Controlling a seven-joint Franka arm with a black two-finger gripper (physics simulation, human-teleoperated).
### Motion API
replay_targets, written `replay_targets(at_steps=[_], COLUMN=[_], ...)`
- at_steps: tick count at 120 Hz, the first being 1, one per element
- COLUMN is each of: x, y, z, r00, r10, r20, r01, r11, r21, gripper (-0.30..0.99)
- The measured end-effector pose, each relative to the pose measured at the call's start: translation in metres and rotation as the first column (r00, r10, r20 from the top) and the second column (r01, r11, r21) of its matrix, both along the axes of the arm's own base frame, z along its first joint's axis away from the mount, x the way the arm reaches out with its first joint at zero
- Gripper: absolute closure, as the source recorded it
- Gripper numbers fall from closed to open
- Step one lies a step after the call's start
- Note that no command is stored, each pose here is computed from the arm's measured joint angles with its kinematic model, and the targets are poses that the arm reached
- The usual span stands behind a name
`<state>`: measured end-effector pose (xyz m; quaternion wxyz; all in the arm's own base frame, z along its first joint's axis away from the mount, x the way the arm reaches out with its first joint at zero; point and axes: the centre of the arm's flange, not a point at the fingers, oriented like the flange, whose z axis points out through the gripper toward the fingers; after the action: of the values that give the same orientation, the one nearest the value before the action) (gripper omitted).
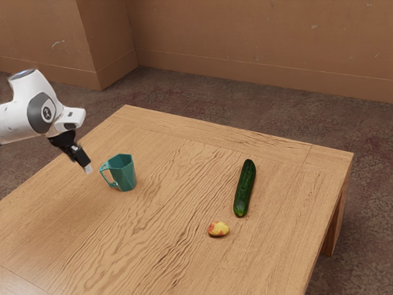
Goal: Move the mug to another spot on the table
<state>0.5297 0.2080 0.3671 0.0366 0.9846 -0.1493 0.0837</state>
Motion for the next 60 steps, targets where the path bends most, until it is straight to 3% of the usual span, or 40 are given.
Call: replay_targets(at_steps=[27,60], x=[0.023,0.035], y=[-0.005,0.011], z=[-0.047,-0.067], r00=[0.964,0.920], r10=[-0.267,-0.378], r20=[0.020,0.102], r01=[0.267,0.379], r11=[0.964,0.925], r21=[0.000,0.016], gripper=[0.00,0.06])
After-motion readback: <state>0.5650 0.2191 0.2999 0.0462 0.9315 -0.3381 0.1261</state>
